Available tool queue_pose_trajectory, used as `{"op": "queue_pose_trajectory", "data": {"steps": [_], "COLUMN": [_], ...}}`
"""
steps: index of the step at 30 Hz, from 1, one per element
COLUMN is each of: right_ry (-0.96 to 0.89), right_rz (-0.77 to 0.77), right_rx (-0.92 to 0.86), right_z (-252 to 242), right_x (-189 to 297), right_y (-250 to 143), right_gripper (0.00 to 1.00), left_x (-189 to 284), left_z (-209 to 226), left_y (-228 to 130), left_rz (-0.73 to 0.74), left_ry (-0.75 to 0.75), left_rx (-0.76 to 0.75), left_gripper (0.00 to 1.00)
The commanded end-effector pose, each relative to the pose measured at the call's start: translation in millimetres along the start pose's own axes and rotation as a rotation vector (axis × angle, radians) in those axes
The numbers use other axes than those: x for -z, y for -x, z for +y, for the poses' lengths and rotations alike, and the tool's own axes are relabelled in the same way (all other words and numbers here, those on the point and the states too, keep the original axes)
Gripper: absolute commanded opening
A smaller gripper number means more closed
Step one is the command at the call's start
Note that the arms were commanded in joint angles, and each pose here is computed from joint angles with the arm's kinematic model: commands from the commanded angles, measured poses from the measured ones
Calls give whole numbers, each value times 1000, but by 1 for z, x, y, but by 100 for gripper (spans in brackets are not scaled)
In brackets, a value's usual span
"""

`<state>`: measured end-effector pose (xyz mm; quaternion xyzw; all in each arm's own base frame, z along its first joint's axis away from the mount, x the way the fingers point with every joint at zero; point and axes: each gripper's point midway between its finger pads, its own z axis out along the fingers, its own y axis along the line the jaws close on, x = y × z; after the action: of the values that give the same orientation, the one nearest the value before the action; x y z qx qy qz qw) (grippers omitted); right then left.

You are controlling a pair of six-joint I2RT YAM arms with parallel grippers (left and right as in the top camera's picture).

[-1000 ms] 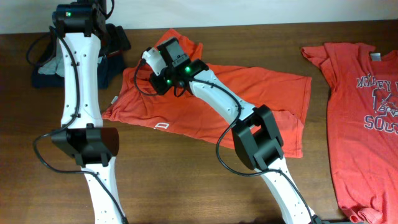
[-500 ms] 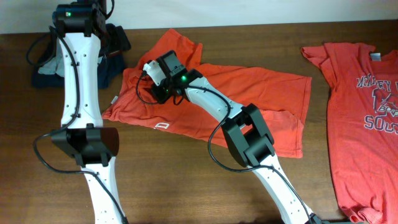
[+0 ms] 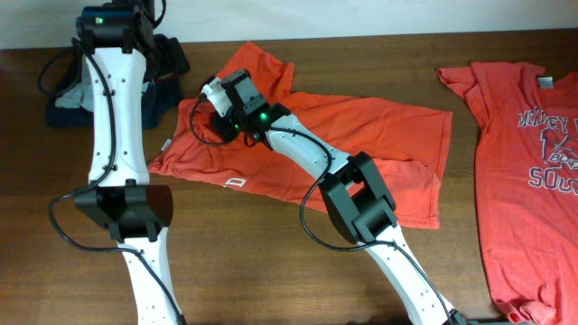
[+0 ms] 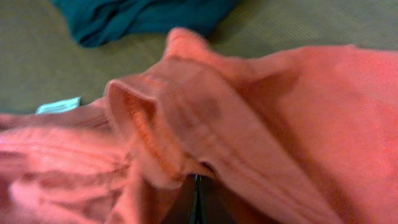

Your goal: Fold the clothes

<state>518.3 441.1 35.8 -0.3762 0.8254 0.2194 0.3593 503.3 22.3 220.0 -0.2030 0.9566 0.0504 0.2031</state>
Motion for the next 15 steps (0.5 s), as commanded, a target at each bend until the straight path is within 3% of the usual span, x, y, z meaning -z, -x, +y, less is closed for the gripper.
{"op": "queue_pose_trajectory", "data": {"steps": [1, 8, 15], "right_ry": [-102, -154, 48], "right_rz": [10, -122, -47], "right_rx": [-18, -61, -129], "right_z": [-24, -58, -30], "right_x": [-7, 9, 19], "right_y": [-11, 28, 24], "right_gripper": [4, 4, 4], "left_x": [2, 2, 2], "left_z": [0, 0, 0], "left_y": [1, 1, 1], "left_rz": [-4, -4, -4], "left_ry": [-7, -7, -7], "left_rx": [4, 4, 4], "left_gripper": [99, 99, 99]}}
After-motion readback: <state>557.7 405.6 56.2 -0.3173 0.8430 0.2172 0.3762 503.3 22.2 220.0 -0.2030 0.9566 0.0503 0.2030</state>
